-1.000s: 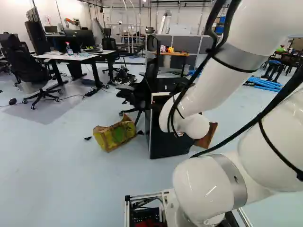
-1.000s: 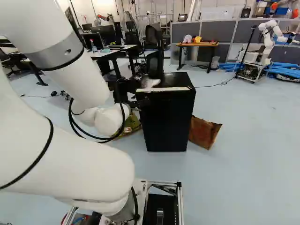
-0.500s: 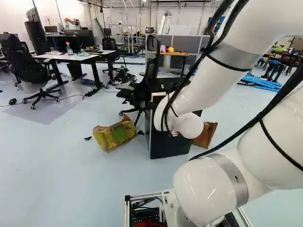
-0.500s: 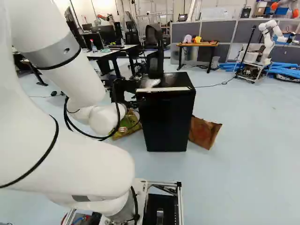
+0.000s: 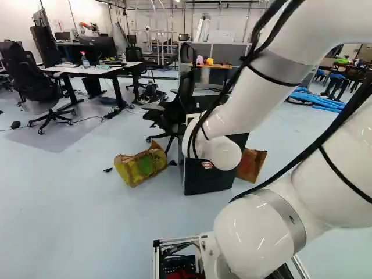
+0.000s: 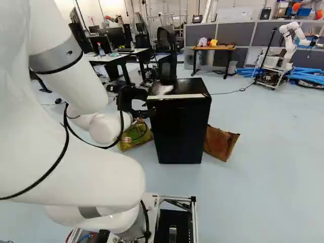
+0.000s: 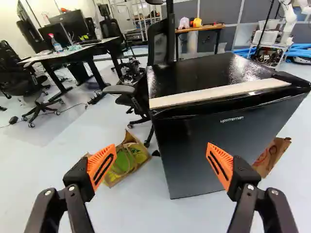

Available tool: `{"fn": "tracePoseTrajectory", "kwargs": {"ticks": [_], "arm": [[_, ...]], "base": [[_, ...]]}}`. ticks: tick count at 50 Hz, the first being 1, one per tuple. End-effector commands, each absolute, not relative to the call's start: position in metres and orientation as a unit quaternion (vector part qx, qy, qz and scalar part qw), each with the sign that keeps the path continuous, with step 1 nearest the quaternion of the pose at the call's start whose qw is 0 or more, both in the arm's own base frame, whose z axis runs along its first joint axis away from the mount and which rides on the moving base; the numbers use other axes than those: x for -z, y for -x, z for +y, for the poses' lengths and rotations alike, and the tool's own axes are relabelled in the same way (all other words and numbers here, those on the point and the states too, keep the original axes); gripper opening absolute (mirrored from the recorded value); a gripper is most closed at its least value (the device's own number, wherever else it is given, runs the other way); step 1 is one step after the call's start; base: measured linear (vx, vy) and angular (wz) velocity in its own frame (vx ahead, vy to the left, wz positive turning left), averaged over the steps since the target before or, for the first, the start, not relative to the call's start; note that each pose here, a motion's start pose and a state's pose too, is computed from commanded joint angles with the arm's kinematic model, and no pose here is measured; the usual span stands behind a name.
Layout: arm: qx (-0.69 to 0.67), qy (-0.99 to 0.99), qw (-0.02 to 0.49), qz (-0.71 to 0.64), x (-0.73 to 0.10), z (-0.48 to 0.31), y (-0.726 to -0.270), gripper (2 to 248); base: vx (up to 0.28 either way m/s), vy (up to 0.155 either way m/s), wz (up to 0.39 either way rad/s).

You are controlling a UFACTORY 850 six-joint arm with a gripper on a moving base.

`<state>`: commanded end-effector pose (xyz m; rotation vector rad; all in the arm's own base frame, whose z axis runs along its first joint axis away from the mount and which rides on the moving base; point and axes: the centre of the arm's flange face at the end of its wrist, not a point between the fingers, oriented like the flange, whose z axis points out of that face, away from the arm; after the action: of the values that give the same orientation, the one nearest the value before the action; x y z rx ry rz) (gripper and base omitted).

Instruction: Grab a drink from the fridge

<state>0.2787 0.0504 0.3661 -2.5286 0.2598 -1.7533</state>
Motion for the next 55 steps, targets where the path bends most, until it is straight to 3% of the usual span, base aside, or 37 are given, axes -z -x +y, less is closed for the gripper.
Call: {"fn": "tracePoseTrajectory", "kwargs": {"ticks": [55], "arm": [[0.568, 0.810, 0.024, 0.147, -0.358, 0.094, -0.274, 247]], "base": [[0.000, 0.000, 0.000]]}}
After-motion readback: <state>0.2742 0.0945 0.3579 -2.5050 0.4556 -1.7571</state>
